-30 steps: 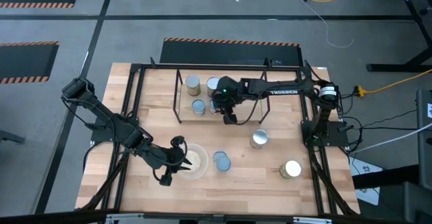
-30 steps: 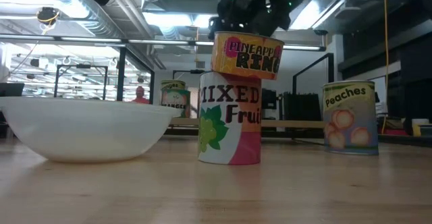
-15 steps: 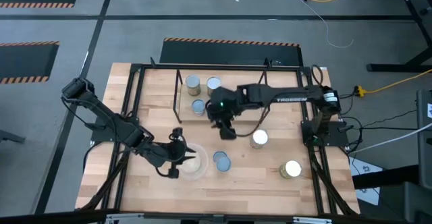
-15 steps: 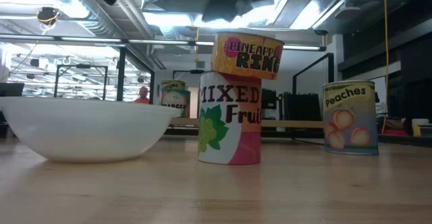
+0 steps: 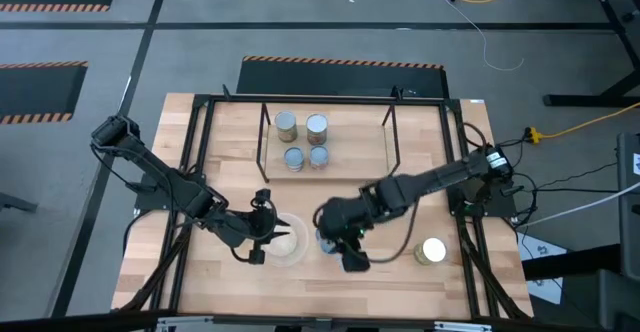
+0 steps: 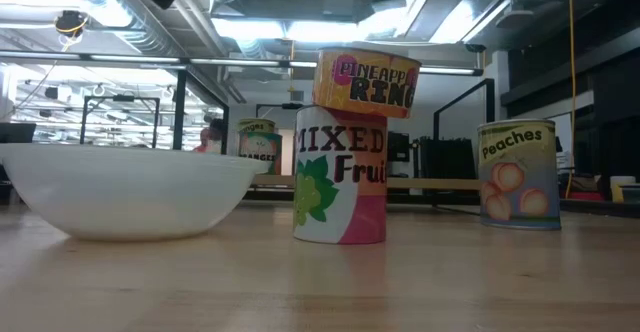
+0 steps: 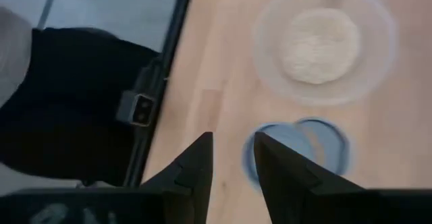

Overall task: Pick and place cans onto a shelf
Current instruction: Put the canned pineapple on the shelf

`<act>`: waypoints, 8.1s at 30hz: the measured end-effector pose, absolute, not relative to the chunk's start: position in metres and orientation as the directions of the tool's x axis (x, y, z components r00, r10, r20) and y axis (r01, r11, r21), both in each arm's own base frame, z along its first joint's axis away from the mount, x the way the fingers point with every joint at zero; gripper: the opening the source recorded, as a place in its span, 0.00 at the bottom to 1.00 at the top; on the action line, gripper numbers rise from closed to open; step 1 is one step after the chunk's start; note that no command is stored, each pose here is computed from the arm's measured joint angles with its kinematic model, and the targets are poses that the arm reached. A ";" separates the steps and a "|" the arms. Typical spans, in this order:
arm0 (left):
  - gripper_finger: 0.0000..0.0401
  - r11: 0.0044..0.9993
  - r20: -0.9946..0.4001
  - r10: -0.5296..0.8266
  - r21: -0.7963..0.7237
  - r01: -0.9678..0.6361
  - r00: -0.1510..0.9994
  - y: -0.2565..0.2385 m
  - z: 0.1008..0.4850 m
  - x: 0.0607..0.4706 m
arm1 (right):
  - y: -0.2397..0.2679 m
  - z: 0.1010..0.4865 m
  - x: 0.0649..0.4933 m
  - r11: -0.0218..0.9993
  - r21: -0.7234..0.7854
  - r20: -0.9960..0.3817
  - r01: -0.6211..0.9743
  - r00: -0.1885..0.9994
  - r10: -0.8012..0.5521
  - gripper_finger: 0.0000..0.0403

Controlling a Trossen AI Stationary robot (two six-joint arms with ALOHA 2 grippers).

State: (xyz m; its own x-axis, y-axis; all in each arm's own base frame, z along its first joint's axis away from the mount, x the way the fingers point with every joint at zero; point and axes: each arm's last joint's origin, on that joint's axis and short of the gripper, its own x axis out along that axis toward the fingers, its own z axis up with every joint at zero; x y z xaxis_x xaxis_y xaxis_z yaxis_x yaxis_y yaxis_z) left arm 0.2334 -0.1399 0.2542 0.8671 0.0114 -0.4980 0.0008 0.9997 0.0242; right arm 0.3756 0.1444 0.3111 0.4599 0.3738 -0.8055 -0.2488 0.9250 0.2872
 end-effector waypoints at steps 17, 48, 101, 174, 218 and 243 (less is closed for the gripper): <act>0.19 1.000 -0.510 -0.023 0.007 0.030 0.860 -0.141 0.254 0.233 | 0.182 0.295 0.356 0.883 0.144 -0.842 -0.447 0.414 0.347 0.28; 0.19 0.999 -0.512 -0.023 0.008 0.032 0.859 -0.141 0.254 0.233 | 0.186 0.278 0.358 0.835 -0.142 -0.881 -0.531 0.452 0.138 0.28; 0.19 0.999 -0.516 -0.022 0.011 0.033 0.856 -0.141 0.253 0.233 | 0.193 0.234 0.371 0.826 -0.179 -0.930 -0.535 0.365 0.035 0.28; 0.19 0.999 -0.516 -0.022 0.011 0.032 0.857 -0.141 0.253 0.233 | 0.192 0.268 0.372 0.828 -0.233 -0.916 -0.510 0.400 -0.011 0.00; 0.19 0.999 -0.516 -0.022 0.011 0.032 0.857 -0.140 0.253 0.233 | 0.020 0.247 0.394 0.874 -0.305 -0.952 -0.377 0.118 -0.282 0.00; 0.19 0.997 -0.529 -0.072 -0.024 0.069 0.846 -0.142 0.253 0.233 | -0.031 0.231 0.396 0.908 -0.227 -0.973 -0.353 0.119 -0.197 0.00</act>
State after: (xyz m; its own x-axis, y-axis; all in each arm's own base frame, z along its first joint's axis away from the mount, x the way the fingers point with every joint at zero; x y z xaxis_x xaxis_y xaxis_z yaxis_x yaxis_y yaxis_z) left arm 0.2325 -0.1420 0.2527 0.8458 -0.0715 -0.5287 0.0695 0.9973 -0.0237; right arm 0.3964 -0.0306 0.2309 0.1193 -0.1969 -0.9731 -0.3525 0.9079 -0.2269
